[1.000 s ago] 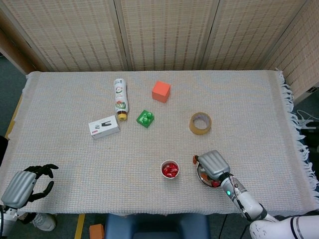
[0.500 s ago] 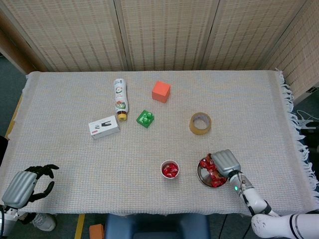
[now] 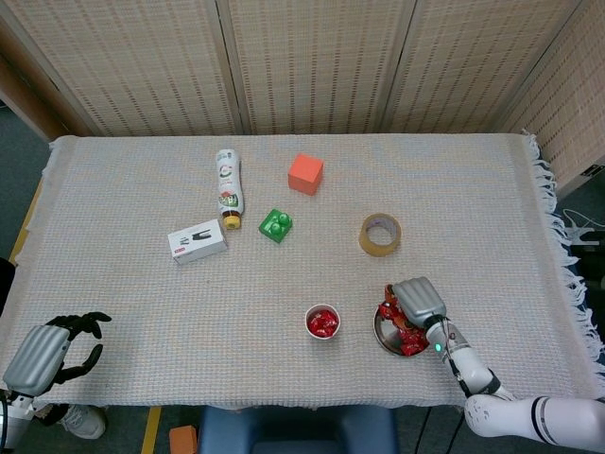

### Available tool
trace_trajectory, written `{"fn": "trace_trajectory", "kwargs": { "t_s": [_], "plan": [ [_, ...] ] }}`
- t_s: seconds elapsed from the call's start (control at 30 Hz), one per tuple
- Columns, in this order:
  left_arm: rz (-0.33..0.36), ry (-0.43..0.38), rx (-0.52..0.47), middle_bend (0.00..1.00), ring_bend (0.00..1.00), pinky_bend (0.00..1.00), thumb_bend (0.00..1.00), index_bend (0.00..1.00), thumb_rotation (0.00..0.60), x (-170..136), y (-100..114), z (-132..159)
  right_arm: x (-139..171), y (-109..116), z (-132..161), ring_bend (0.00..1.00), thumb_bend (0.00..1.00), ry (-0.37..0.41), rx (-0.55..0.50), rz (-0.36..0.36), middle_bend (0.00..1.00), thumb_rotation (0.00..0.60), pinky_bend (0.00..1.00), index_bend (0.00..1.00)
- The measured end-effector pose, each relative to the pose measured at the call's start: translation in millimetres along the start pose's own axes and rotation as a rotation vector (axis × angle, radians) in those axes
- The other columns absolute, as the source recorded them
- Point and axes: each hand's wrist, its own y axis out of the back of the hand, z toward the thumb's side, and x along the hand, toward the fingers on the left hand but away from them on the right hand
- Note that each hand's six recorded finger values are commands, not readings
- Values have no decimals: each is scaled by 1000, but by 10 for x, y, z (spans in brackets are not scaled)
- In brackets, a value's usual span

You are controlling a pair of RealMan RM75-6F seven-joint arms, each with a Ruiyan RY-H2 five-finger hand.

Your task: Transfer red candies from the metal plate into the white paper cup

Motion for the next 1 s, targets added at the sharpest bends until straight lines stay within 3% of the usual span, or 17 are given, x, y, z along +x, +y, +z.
{"fn": "trace_trajectory", "kwargs": {
  "t_s": [0.43,1.0],
  "plan": [
    [2,-2,-2,478,412,415,432,301,600,-4,6,0,-34,-108,5,789,210,7,5,27,895,600,1000,464],
    [1,-2,-2,478,412,415,431,301,600,-1,3,-2,-1,-94,7,792,231,0,-3,15,896,600,1000,654]
  ]
}}
